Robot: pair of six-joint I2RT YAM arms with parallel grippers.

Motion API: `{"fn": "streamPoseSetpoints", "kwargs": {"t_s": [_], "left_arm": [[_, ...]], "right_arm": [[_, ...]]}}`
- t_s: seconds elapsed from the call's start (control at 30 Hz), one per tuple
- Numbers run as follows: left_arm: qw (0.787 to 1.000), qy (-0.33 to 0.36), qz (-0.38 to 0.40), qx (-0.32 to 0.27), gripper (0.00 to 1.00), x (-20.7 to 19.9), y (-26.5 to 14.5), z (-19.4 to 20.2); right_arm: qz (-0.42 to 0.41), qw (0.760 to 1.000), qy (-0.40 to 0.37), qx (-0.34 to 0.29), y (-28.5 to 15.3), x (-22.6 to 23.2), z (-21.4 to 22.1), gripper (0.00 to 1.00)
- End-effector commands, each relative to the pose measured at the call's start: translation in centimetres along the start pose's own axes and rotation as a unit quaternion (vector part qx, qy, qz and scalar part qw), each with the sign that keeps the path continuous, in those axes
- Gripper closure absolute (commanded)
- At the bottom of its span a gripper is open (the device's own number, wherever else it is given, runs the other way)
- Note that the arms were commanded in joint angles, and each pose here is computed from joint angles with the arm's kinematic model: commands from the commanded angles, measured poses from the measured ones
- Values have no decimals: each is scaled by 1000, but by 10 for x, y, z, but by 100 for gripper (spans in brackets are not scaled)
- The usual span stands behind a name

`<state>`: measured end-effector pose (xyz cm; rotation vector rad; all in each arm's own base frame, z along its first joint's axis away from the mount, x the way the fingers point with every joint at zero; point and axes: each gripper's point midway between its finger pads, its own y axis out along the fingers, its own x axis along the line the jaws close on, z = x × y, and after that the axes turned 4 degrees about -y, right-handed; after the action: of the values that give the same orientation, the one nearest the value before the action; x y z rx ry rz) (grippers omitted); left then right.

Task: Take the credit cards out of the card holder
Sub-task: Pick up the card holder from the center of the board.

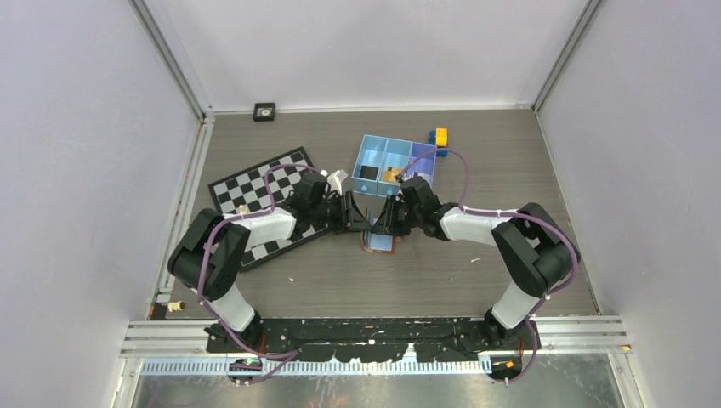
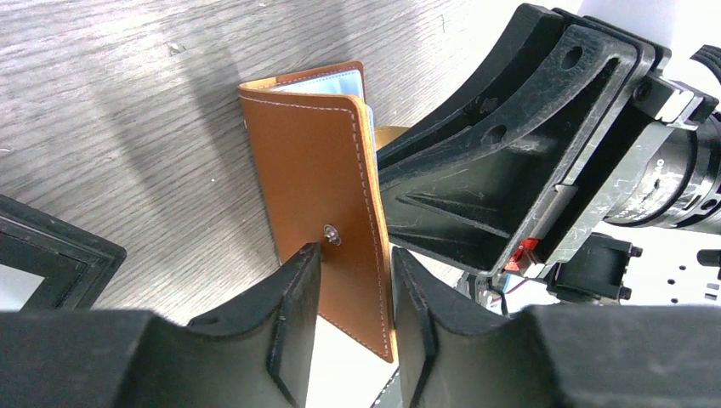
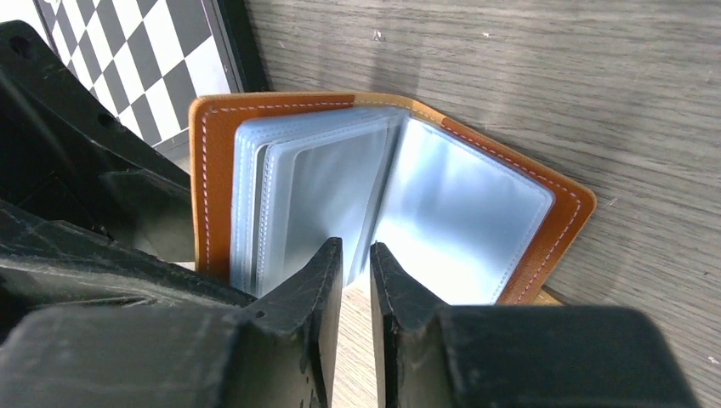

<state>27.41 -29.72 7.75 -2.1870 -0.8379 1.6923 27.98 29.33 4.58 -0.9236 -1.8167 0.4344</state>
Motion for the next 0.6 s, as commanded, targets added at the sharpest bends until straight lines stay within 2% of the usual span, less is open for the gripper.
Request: {"fn": "streamPoseSetpoints", "kwargs": {"t_s": [0.0, 0.17, 0.23, 0.27, 0.3, 0.37, 0.57], "left_arm": [[1000, 18, 13, -10, 66, -11, -2, -7], [1000, 14, 8, -19, 81, -9, -6, -10], [1000, 10, 13, -20, 82, -9, -6, -11], [1000, 9, 20, -19, 77, -11, -6, -11], [999, 9, 28, -18, 67, -13, -7, -10], [999, 13, 47, -23, 57, -19, -8, -11], [997, 19, 65, -26, 53, -26, -11, -11]], "right_arm": [[-20, 1000, 1, -20, -1, 12, -9, 74], [-44, 998, 23, -33, -5, 13, -13, 64], [-53, 998, 21, -32, -5, 17, -13, 63], [-57, 998, 21, -32, -5, 18, -13, 62], [-60, 998, 20, -31, -5, 19, -13, 61], [-64, 997, 18, -32, -5, 20, -13, 60], [-74, 997, 18, -32, -5, 24, -13, 61]]}}
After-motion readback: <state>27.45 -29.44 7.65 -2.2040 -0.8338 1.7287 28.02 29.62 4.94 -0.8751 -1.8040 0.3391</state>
